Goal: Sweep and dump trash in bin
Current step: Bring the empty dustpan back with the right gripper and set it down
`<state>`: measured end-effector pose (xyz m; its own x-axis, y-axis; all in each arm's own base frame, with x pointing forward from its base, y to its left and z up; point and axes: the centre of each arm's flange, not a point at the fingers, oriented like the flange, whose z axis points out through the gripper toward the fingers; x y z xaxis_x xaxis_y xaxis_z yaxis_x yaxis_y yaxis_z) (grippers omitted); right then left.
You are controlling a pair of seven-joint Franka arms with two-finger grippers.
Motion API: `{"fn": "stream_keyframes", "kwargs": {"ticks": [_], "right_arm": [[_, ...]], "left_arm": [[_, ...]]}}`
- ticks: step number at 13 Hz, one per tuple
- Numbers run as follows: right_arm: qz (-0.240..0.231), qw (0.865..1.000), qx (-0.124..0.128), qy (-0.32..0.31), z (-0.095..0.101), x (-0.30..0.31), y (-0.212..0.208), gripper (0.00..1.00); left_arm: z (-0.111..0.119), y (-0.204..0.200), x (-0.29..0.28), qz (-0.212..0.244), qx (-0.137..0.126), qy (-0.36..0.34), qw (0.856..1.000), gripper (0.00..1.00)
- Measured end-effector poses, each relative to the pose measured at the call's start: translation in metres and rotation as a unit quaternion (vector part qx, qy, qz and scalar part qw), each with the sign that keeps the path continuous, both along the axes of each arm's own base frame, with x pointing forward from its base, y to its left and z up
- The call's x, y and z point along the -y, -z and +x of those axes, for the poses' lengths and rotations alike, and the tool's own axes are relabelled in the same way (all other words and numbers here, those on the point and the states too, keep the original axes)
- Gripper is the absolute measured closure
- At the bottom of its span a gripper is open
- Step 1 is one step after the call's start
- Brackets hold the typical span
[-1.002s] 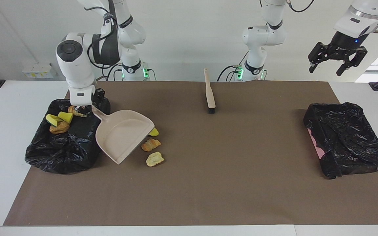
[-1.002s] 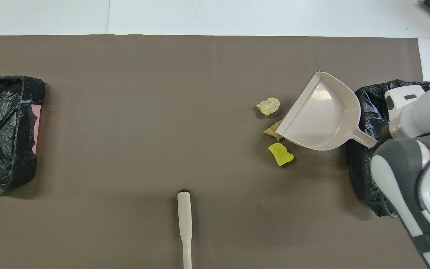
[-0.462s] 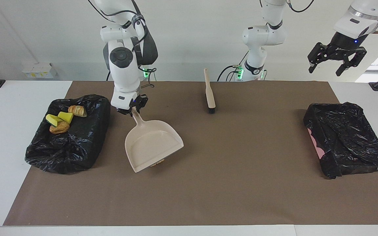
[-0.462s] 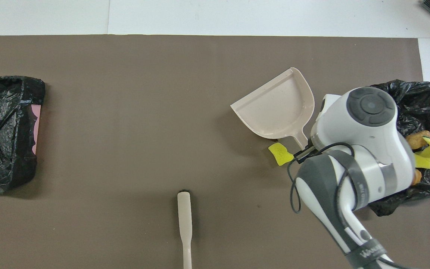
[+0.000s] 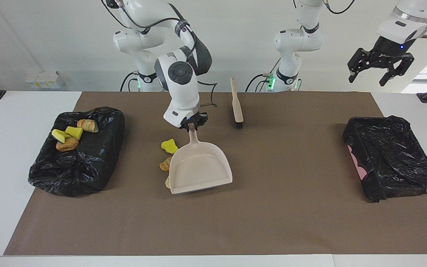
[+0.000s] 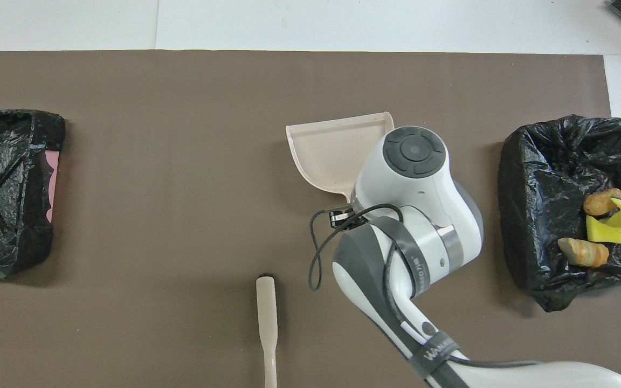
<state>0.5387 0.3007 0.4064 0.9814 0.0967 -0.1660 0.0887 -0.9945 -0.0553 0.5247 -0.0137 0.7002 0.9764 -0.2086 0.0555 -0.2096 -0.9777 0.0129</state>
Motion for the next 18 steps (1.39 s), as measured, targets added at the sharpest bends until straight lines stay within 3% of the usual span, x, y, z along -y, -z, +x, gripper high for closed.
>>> {"fn": "stream_keyframes", "kwargs": {"ticks": [5, 8, 9, 11, 14, 18], "right_arm": [[0.003, 0.998, -0.007, 0.058, 0.032, -0.092, 0.047, 0.68], [0.006, 0.998, -0.008, 0.067, 0.045, -0.107, 0.060, 0.68], [0.007, 0.998, -0.006, 0.069, 0.046, -0.107, 0.057, 0.61], [0.009, 0.998, -0.004, 0.067, 0.044, -0.108, 0.047, 0.37], [-0.001, 0.999, -0.011, 0.044, 0.013, -0.120, 0.017, 0.01], [-0.023, 1.000, -0.021, -0.006, -0.067, -0.140, -0.001, 0.00]], "left_arm": [[0.000, 0.000, 0.000, 0.000, 0.000, 0.000, 1.000, 0.00], [0.000, 0.000, 0.000, 0.000, 0.000, 0.000, 1.000, 0.00], [0.000, 0.000, 0.000, 0.000, 0.000, 0.000, 1.000, 0.00], [0.000, 0.000, 0.000, 0.000, 0.000, 0.000, 1.000, 0.00], [0.000, 0.000, 0.000, 0.000, 0.000, 0.000, 1.000, 0.00], [0.000, 0.000, 0.000, 0.000, -0.001, 0.000, 1.000, 0.00]]}}
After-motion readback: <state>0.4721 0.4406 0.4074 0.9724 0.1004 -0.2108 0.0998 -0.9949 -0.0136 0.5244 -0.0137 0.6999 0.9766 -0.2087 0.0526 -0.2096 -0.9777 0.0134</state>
